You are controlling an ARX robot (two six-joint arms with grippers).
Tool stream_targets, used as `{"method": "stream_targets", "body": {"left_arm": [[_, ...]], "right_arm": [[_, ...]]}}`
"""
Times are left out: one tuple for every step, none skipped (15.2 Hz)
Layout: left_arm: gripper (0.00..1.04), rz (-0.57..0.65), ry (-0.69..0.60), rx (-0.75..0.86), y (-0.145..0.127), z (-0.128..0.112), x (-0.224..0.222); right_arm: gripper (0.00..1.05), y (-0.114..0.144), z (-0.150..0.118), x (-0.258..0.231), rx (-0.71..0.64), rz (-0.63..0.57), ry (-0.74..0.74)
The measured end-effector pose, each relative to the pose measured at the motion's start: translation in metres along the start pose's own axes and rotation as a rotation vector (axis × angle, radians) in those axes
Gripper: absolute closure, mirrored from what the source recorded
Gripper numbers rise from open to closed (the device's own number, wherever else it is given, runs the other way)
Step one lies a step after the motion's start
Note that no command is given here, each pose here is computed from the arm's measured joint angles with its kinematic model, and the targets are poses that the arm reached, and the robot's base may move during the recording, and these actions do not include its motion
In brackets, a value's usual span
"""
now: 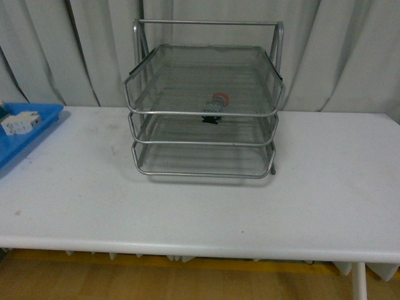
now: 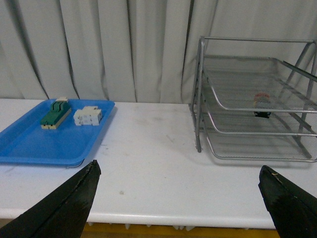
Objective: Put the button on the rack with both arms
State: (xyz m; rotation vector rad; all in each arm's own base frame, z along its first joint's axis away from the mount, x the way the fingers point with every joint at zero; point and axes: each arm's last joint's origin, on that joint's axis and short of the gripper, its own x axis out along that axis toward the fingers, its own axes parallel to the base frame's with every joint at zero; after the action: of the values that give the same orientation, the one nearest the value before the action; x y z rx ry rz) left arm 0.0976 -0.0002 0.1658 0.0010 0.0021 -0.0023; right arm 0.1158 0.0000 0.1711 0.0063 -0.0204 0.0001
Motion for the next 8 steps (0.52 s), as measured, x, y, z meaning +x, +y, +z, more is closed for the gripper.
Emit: {"method": "stream_targets", "body": {"left_arm": [[0.07, 0.000, 0.000, 0.000, 0.000, 0.000, 0.000], [0.07, 0.000, 0.000, 0.000, 0.000, 0.000, 0.000], [0.07, 0.000, 0.000, 0.000, 0.000, 0.000, 0.000], [0.07, 0.000, 0.000, 0.000, 0.000, 0.000, 0.000], [0.07, 0.000, 0.000, 0.000, 0.000, 0.000, 0.000], [0.07, 0.000, 0.000, 0.000, 0.000, 0.000, 0.000], [0.07, 0.001, 0.000, 0.000, 0.000, 0.000, 0.000], [0.07, 0.000, -0.001, 0.000, 0.000, 0.000, 0.000]], "right_arm": [[1.03, 0.000, -0.001, -0.002, 0.000, 0.000, 0.008], [1.03, 0.000, -0.001, -0.003, 0.000, 0.000, 0.008], [1.03, 0.000, -0.001, -0.005, 0.000, 0.000, 0.006], [1.03, 0.000, -0.001, -0.006, 0.000, 0.000, 0.006], [1.03, 0.000, -0.001, -0.007, 0.000, 0.000, 0.009], [1.03, 0.000, -0.002, -0.009, 0.000, 0.000, 0.016], [1.03, 0.000, -0.005, -0.018, 0.000, 0.000, 0.028], [1.03, 0.000, -0.003, -0.019, 0.000, -0.001, 0.008]]}}
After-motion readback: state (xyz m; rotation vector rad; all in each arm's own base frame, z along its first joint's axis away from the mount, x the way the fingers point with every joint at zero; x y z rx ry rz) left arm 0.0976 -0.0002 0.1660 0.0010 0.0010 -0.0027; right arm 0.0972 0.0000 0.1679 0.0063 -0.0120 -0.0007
